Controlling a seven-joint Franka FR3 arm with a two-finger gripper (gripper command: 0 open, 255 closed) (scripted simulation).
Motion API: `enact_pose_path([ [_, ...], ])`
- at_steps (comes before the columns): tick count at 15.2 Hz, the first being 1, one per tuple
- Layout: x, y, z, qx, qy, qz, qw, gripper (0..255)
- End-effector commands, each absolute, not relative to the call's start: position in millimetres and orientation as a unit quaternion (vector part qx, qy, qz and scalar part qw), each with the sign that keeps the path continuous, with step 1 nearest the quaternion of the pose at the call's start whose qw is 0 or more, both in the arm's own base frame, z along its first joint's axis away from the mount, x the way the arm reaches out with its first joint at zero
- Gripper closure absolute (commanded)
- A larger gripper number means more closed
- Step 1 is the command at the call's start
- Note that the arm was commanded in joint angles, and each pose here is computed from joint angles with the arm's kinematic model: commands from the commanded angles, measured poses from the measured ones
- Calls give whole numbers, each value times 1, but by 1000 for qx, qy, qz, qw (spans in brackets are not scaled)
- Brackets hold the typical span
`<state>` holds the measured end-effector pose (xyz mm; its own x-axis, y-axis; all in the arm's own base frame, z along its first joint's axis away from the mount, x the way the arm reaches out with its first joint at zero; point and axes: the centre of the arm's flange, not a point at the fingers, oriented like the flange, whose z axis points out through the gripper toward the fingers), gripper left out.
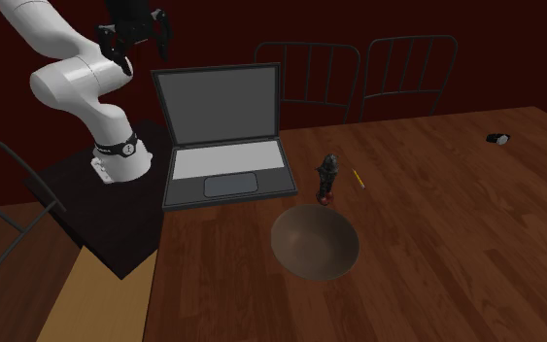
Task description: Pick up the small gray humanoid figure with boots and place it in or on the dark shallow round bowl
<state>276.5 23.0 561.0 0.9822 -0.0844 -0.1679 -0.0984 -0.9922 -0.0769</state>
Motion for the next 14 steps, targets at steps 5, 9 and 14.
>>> enact_pose_path([
  [5, 317, 29, 537, -996, 30, 64, 50, 0],
  [9, 358, 36, 514, -997, 13, 46, 57, 0],
  [14, 411, 47, 488, -998, -7, 24, 66, 0],
])
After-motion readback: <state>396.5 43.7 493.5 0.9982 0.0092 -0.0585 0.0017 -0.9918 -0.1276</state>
